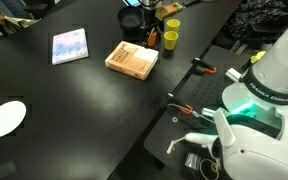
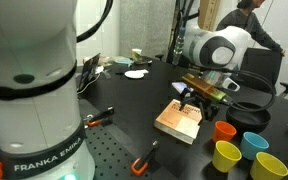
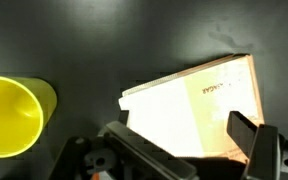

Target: Open the book and flip the pages

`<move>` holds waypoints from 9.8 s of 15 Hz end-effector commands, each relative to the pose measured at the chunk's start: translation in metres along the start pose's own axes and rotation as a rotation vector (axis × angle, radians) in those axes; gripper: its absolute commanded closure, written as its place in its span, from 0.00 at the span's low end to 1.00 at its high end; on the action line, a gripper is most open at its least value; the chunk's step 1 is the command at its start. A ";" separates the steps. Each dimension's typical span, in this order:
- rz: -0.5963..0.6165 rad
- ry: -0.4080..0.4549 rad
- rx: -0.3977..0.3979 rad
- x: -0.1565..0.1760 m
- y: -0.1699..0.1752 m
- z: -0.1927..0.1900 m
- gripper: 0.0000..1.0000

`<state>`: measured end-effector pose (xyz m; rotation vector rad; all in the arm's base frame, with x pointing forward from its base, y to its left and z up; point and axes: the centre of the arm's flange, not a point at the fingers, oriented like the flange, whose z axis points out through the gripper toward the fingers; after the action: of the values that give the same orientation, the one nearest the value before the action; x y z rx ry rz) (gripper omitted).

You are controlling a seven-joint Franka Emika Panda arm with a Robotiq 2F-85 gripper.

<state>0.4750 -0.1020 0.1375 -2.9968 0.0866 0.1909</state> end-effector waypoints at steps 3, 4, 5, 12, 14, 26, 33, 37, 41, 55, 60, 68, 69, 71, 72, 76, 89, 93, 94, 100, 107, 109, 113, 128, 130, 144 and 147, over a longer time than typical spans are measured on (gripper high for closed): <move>0.000 -0.018 -0.012 0.044 0.037 0.049 0.00; 0.004 -0.021 -0.012 0.047 0.041 0.055 0.00; 0.003 -0.024 -0.002 0.050 0.045 0.060 0.00; 0.023 0.004 0.084 0.069 0.057 0.063 0.00; 0.025 0.009 0.101 0.071 0.056 0.061 0.00; -0.023 -0.020 0.233 0.071 0.021 0.051 0.00; -0.048 -0.016 0.190 0.068 -0.001 0.027 0.00; -0.084 -0.018 0.140 0.068 -0.023 0.004 0.00; -0.128 -0.016 0.125 0.067 -0.058 -0.019 0.00; -0.332 -0.038 -0.027 0.009 -0.217 -0.081 0.00; -0.419 -0.117 0.176 0.002 -0.224 -0.066 0.00; -0.357 -0.130 0.168 0.005 -0.161 -0.044 0.00; -0.324 -0.135 0.142 0.003 -0.143 -0.034 0.00; -0.272 -0.148 0.122 -0.001 -0.115 -0.017 0.00; -0.255 -0.154 0.117 -0.003 -0.104 -0.010 0.00; -0.178 -0.121 0.069 0.000 -0.070 0.025 0.00; -0.022 -0.034 -0.003 0.022 0.024 0.054 0.00; 0.006 -0.011 0.074 0.034 0.046 0.057 0.00; 0.010 -0.006 0.094 0.036 0.048 0.059 0.00; 0.019 -0.005 0.165 0.045 0.052 0.075 0.00; -0.002 -0.015 0.199 0.050 0.028 0.069 0.00; -0.011 -0.021 0.201 0.051 0.024 0.067 0.00; -0.005 -0.032 0.195 0.050 0.023 0.063 0.00; -0.004 -0.073 0.204 0.044 0.011 0.045 0.62; -0.005 -0.084 0.202 0.043 0.006 0.036 0.79; -0.194 -0.083 0.136 0.015 -0.098 -0.027 0.93; -0.278 -0.072 0.085 0.009 -0.135 -0.029 0.92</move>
<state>0.5145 -0.0124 0.1720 -2.8501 -0.1931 0.2641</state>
